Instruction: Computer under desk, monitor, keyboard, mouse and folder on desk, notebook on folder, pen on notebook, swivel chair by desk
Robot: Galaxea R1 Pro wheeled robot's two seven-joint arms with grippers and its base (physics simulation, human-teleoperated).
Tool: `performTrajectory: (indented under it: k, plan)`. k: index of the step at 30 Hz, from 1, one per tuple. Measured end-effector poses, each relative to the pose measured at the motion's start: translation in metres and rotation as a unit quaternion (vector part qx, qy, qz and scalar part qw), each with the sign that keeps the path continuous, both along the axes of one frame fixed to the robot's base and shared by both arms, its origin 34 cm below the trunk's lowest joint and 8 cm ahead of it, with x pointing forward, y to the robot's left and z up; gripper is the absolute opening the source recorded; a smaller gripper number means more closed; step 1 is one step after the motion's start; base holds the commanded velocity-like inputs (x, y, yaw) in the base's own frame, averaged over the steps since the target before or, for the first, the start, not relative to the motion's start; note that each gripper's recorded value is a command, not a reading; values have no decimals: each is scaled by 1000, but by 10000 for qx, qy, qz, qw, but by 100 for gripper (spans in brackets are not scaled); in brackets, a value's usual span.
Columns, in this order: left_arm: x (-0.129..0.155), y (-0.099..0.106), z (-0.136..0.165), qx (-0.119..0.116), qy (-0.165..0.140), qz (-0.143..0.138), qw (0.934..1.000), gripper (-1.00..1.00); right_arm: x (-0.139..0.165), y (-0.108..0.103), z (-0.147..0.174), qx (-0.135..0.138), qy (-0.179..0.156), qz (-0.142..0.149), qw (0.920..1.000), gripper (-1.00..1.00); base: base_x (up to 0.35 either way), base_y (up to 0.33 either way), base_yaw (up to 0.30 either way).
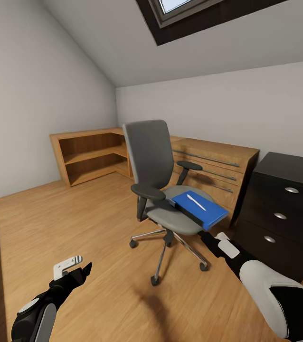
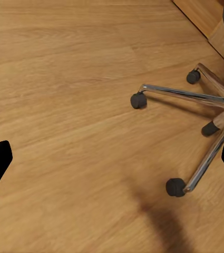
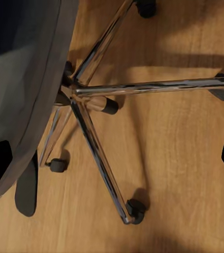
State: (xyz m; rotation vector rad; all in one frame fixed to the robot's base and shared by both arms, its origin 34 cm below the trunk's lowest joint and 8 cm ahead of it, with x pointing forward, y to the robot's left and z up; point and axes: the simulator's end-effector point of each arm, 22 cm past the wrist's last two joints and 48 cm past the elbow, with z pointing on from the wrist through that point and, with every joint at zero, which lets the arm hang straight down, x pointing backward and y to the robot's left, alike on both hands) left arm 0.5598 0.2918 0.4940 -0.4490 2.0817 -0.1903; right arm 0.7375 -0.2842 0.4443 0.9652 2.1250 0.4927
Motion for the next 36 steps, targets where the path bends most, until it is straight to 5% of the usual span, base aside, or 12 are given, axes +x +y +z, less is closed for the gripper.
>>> performTrajectory:
  k: [26, 36]
  plan:
    - [0, 0, 0, -9, -4, -4, 10000, 100, 0, 0, 0, -4, -3, -2, 10000, 100, 50, 27, 0]
    - [0, 0, 0, -6, 2, 1, 10000, 100, 0, 0, 0, -3, -1, -4, 10000, 100, -163, 0, 0]
